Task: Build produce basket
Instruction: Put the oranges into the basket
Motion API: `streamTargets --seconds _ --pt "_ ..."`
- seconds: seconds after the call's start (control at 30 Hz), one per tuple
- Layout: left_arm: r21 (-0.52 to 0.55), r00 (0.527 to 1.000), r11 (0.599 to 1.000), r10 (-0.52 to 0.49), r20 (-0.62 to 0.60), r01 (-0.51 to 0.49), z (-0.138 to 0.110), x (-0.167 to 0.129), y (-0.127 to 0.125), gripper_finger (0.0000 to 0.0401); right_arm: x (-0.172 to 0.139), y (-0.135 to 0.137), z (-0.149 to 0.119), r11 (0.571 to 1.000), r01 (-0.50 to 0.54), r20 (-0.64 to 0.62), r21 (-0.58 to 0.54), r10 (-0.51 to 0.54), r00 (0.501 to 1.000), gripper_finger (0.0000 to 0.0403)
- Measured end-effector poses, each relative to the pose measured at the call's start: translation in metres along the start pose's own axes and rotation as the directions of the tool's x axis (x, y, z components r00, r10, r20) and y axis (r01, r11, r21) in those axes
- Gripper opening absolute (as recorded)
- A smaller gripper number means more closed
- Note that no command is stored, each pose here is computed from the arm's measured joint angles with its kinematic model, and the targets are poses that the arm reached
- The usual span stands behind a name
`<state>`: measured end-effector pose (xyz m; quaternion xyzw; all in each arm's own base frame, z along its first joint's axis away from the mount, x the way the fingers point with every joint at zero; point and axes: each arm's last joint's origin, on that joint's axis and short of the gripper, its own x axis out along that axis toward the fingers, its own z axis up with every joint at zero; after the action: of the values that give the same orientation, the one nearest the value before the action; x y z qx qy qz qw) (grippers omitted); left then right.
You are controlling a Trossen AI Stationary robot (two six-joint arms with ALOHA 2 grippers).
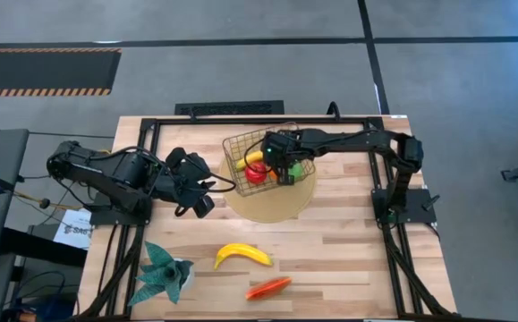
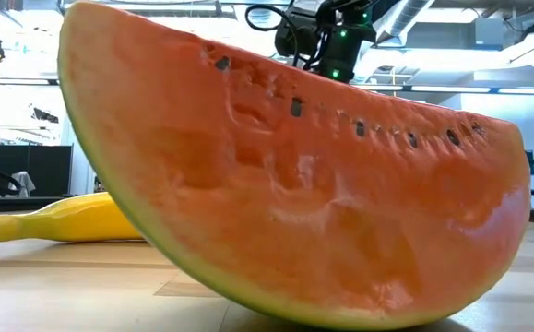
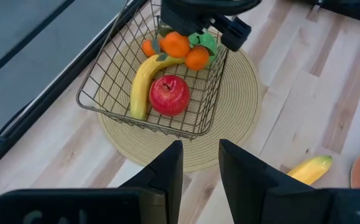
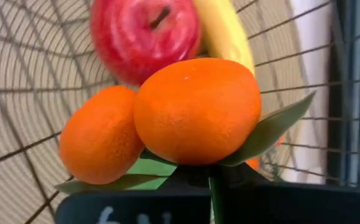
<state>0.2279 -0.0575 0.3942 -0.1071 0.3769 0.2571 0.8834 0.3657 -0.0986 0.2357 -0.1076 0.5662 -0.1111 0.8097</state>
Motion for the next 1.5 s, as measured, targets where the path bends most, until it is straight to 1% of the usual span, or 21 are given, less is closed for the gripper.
streamTargets --seconds 0.17,0.27,0.47,0.53,0.63,0.87,1.13,1.2,1.3,1.5 --pt "-0.006 1.0 1.0 0.0 0.0 0.0 0.0 0.0 0.0 0.009 0.004 0.005 -0.004 0.998 -0.056 -0.007 -0.022 0.056 0.998 0.0" --pt "-0.006 1.0 1.0 0.0 0.0 0.0 0.0 0.0 0.0 0.009 0.004 0.008 -0.005 0.997 -0.066 -0.015 -0.044 0.065 0.998 0.0" --pt "-0.006 1.0 1.0 0.0 0.0 0.0 0.0 0.0 0.0 0.009 0.004 0.008 -0.004 0.996 -0.07 -0.003 -0.051 0.07 0.998 0.0" --pt "-0.006 1.0 1.0 0.0 0.0 0.0 0.0 0.0 0.0 0.009 0.005 0.008 -0.004 0.995 -0.087 0.004 -0.054 0.088 0.996 0.0" --pt "-0.008 1.0 1.0 0.0 0.0 0.0 0.0 0.0 0.0 0.009 0.005 0.008 -0.002 0.994 -0.084 0.017 -0.066 0.086 0.996 0.0" --pt "-0.01 1.0 1.0 0.0 -0.001 0.0 0.0 0.0 0.0 0.009 0.005 0.001 0.002 0.997 -0.06 0.075 -0.047 0.063 0.995 0.0" --pt "-0.018 1.0 1.0 -0.006 -0.005 0.006 0.0 0.0 0.0 0.009 0.008 -0.006 0.0 0.997 -0.068 0.074 -0.024 0.07 0.995 0.0" --pt "-0.018 1.0 1.0 -0.006 -0.005 0.006 0.0 0.0 0.0 0.009 0.015 -0.006 0.001 0.996 -0.081 0.067 -0.022 0.082 0.994 0.0" --pt "-0.019 1.0 1.0 -0.006 -0.006 0.006 0.0 0.0 0.0 0.009 0.028 -0.002 -0.003 0.995 -0.101 0.007 -0.026 0.101 0.995 0.0" --pt "-0.03 1.0 1.0 -0.005 -0.009 0.005 -0.001 0.0 0.0 0.009 0.041 0.007 0.0 0.991 -0.128 -0.002 -0.044 0.128 0.992 0.0"
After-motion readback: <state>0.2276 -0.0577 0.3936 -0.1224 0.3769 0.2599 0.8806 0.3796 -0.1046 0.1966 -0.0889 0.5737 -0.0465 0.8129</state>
